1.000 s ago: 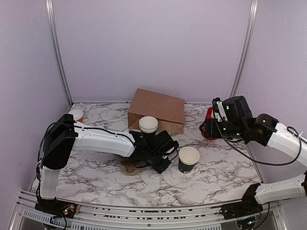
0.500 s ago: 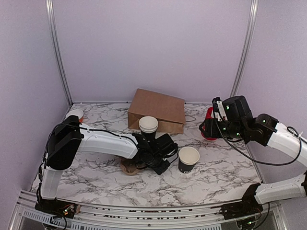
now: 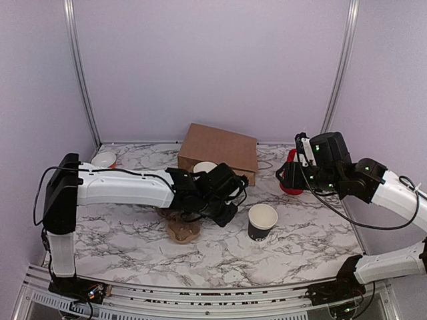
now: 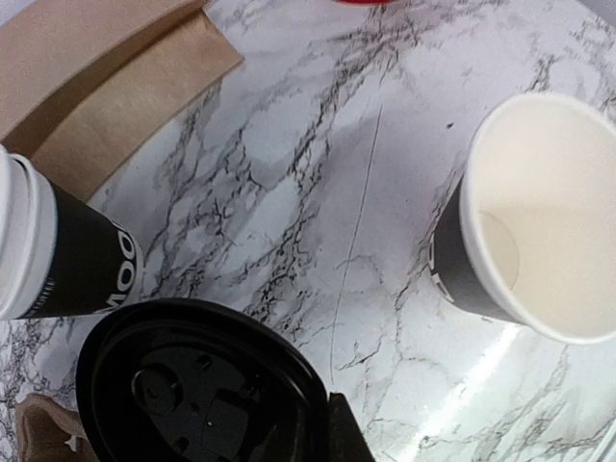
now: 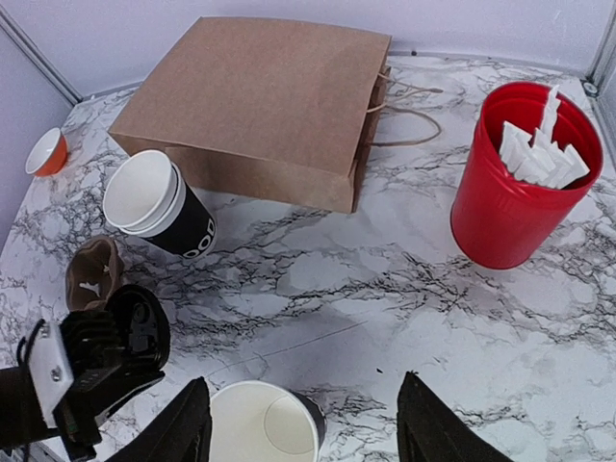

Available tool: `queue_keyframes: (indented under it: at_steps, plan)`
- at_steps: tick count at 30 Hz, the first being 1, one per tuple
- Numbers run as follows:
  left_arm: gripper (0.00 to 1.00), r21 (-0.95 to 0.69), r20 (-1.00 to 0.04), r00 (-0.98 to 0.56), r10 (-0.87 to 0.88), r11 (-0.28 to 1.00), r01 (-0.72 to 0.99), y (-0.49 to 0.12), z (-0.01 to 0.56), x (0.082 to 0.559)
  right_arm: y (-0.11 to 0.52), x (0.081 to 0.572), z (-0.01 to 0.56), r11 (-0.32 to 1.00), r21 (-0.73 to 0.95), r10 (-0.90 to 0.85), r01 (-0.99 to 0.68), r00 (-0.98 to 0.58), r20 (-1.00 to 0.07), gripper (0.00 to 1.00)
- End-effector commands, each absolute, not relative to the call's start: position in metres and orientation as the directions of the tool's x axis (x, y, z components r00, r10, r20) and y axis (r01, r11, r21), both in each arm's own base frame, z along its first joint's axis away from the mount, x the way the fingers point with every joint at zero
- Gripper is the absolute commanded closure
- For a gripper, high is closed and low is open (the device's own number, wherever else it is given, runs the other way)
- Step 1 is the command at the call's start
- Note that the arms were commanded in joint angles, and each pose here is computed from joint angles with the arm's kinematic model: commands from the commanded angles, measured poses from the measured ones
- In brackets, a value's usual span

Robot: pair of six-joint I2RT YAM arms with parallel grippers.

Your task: Pack the takeout coffee

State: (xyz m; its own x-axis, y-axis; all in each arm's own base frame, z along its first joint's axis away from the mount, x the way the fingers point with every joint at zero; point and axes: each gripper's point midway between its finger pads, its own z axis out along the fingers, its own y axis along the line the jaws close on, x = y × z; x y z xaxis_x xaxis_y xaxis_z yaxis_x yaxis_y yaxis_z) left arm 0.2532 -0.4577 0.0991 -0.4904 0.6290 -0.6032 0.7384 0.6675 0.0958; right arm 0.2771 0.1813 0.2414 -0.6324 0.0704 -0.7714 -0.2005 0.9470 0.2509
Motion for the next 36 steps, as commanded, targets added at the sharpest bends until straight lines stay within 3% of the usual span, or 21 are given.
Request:
queue_keyframes:
  at_steps: [1, 6, 11, 17, 28, 36]
  plan:
    - [0.97, 0.016, -0.721, -0.472, 0.507, 0.694, 0.720, -0.458, 0.182, 0.261, 0.192, 0.288, 0.274, 0.925, 0.303, 0.123, -0.231, -0.571, -0.812, 0.37]
    - [0.98, -0.190, -0.789, -0.510, 0.344, 0.652, 0.734, -0.458, 0.243, 0.258, 0.203, 0.294, 0.292, 0.898, 0.339, 0.153, -0.281, -0.523, -0.838, 0.36]
    - [0.99, -0.509, -0.787, -0.608, 0.107, 0.445, 0.737, -0.462, 0.309, 0.250, 0.216, 0.293, 0.305, 0.850, 0.384, 0.193, -0.361, -0.466, -0.864, 0.34]
    - [1.00, -0.717, -0.697, -0.712, -0.087, 0.116, 0.687, -0.461, 0.373, 0.239, 0.231, 0.282, 0.330, 0.742, 0.447, 0.275, -0.500, -0.381, -0.882, 0.28]
    - [1.00, -0.762, -0.519, -0.837, -0.175, -0.348, 0.546, -0.455, 0.464, 0.212, 0.254, 0.242, 0.375, 0.478, 0.447, 0.392, -0.756, -0.272, -0.879, 0.13]
    - [1.00, -0.679, -0.361, -0.922, -0.140, -0.638, 0.363, -0.438, 0.498, 0.205, 0.252, 0.212, 0.425, 0.291, 0.398, 0.523, -0.870, -0.204, -0.828, 0.06]
